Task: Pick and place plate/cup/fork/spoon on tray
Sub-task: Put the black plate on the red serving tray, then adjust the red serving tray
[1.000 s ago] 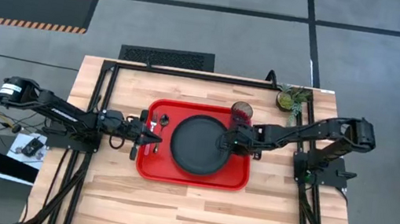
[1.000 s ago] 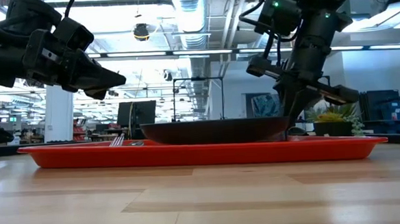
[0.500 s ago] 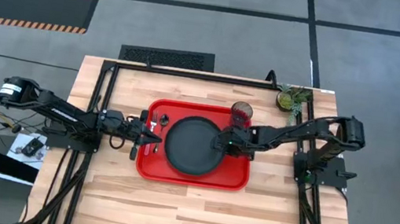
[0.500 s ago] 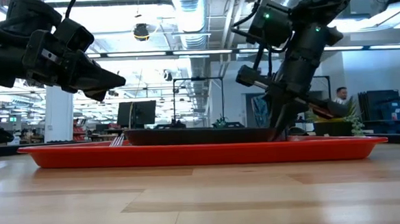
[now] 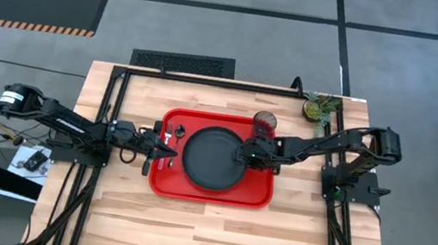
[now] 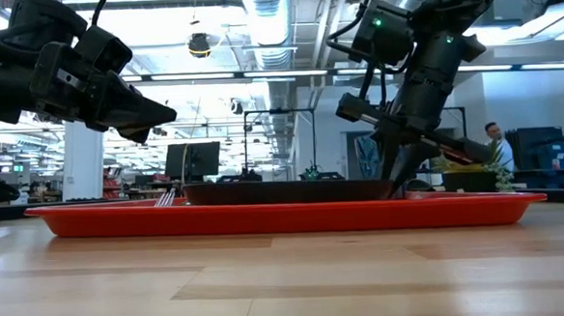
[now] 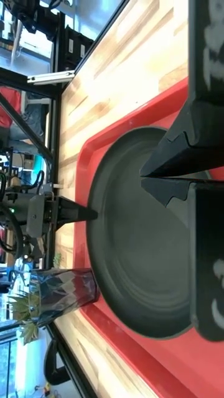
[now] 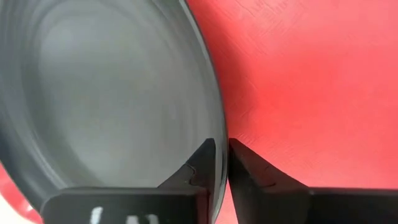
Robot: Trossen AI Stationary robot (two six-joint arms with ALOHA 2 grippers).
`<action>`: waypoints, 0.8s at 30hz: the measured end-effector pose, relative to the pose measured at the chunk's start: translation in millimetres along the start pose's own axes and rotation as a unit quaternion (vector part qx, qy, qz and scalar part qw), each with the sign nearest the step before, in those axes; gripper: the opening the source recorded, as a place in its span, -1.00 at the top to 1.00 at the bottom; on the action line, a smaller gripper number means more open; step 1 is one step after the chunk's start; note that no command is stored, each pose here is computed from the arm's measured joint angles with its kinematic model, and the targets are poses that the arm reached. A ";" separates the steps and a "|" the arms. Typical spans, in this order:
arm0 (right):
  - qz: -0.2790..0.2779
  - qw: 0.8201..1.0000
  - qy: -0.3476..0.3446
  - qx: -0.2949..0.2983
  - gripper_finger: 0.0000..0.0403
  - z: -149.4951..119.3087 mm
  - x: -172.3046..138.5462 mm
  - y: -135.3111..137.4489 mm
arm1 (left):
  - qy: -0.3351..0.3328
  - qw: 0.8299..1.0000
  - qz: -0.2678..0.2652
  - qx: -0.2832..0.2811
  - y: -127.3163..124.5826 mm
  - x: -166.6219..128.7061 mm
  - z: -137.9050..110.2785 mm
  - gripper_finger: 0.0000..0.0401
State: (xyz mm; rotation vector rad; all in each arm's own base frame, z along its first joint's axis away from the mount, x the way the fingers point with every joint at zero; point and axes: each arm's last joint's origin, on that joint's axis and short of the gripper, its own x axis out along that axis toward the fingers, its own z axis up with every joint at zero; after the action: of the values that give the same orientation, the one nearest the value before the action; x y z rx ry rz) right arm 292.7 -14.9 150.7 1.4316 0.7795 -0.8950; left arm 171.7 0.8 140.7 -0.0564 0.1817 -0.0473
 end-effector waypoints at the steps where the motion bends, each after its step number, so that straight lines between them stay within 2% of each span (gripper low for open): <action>1: 0.000 1.000 -0.001 -0.001 0.67 0.0 0.0 0.0 | 0.000 1.000 0.000 0.000 0.0 0.0 -0.1 1.00; 9: 0.000 1.000 -0.004 -0.021 0.48 2.5 -0.2 0.0 | 0.001 1.000 -0.001 0.000 0.0 0.0 -0.1 1.00; 14: 0.012 0.999 -0.012 -0.039 0.34 8.4 -12.6 3.1 | 0.001 1.000 -0.001 0.000 0.0 0.0 -0.1 1.00; 20: 0.035 0.994 -0.041 -0.090 0.21 6.8 -40.7 13.1 | -0.002 1.000 -0.014 0.012 -0.8 0.0 0.5 1.00; 24: 0.034 0.987 -0.042 -0.151 0.23 -3.1 -57.1 10.7 | 0.006 0.999 -0.032 0.012 -1.8 -0.1 -1.0 1.00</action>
State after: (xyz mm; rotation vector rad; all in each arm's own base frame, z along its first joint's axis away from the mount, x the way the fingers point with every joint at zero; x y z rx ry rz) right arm 275.1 -9.7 205.9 1.1390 0.7617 -0.7441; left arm 171.4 -1.1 139.9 -0.0371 0.1914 -0.1144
